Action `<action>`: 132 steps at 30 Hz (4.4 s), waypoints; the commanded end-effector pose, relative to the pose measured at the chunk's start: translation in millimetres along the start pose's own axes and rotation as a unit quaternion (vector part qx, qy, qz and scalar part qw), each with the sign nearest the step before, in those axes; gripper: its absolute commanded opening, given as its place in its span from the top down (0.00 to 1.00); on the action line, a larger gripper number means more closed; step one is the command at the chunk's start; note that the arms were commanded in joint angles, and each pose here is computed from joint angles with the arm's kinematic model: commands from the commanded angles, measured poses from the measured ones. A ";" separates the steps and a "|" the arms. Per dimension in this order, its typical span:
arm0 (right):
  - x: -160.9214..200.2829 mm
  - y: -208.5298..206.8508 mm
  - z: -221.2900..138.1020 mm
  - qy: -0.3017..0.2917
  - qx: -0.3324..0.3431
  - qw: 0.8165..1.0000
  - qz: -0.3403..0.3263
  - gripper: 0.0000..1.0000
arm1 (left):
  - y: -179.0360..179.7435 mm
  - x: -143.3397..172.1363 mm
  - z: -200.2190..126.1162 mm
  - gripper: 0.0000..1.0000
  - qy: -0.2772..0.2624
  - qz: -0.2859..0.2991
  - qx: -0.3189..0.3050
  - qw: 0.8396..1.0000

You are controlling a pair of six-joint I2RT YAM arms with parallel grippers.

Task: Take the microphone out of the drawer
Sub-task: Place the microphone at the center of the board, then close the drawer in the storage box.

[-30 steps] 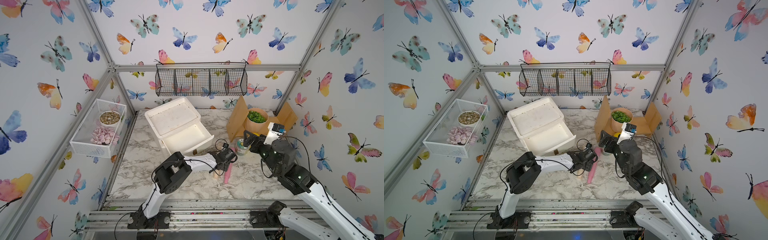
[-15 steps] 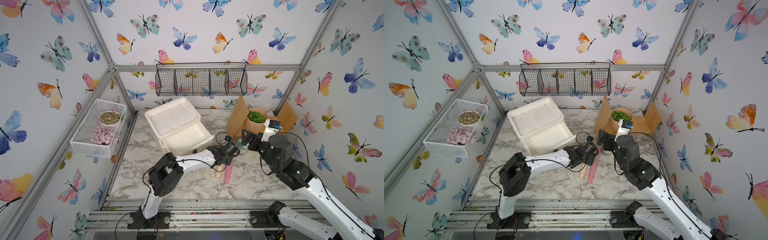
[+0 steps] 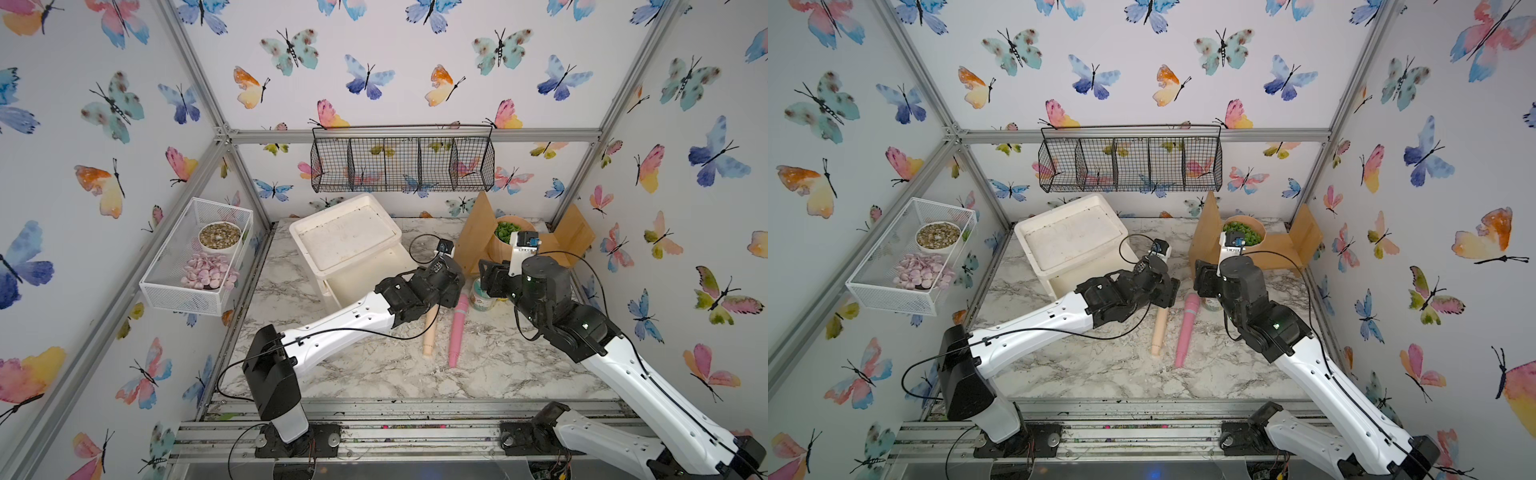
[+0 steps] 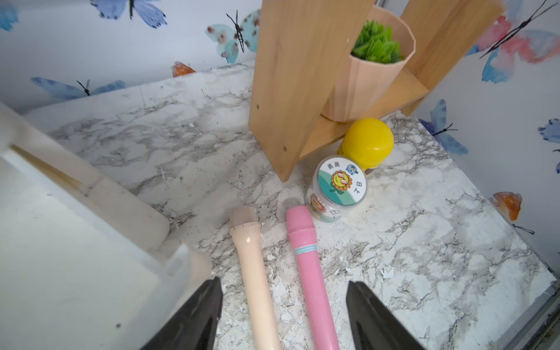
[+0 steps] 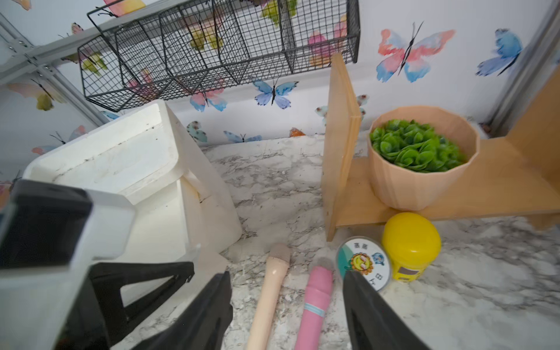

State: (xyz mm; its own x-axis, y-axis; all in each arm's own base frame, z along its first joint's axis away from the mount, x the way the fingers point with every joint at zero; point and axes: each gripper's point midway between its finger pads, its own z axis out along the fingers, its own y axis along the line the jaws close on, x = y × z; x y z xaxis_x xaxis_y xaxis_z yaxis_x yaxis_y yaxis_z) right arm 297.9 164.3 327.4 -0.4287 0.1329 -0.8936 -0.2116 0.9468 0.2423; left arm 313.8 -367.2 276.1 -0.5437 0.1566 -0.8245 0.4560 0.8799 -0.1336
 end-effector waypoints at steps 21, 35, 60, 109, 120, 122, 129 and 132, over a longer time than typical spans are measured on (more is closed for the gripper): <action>117.3 96.0 13.5 0.196 -0.304 0.929 0.081 0.98 | 224.9 -46.4 -125.4 0.26 -0.117 -0.199 -0.097 0.968; 114.1 133.6 39.3 0.179 -0.363 0.910 0.092 0.98 | 245.5 -38.7 -124.7 0.26 -0.115 -0.235 -0.091 0.961; 128.2 191.4 56.9 0.168 -0.393 0.901 0.077 0.98 | 315.0 -2.8 -108.6 0.27 -0.099 -0.285 -0.182 0.936; 120.4 219.9 124.8 0.122 -0.332 0.935 -0.010 0.97 | 334.1 2.9 -72.3 0.60 -0.061 -0.290 -0.185 0.937; 105.1 194.2 132.3 0.085 -0.257 0.961 -0.064 0.98 | 332.2 -1.8 -75.8 0.60 -0.063 -0.290 -0.182 0.937; 101.9 196.9 137.9 0.079 -0.254 0.961 -0.070 0.98 | 330.9 -3.2 -77.6 0.60 -0.065 -0.291 -0.180 0.938; 100.3 216.2 150.3 0.072 -0.282 0.955 -0.061 0.98 | 326.5 -4.5 -81.7 0.60 -0.068 -0.298 -0.171 0.937; 102.4 226.8 157.1 0.075 -0.299 0.950 -0.051 0.98 | 325.6 -3.9 -81.5 0.59 -0.068 -0.301 -0.169 0.936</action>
State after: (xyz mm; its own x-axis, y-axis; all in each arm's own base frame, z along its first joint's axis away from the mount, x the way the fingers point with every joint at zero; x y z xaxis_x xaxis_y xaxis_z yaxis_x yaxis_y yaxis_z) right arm 335.0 428.5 222.3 -0.5107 -0.0720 -0.8567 -0.6878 0.6321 0.3569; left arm 412.5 -22.6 263.0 -0.5115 -0.4457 -0.7347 -0.2531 0.8952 -0.3668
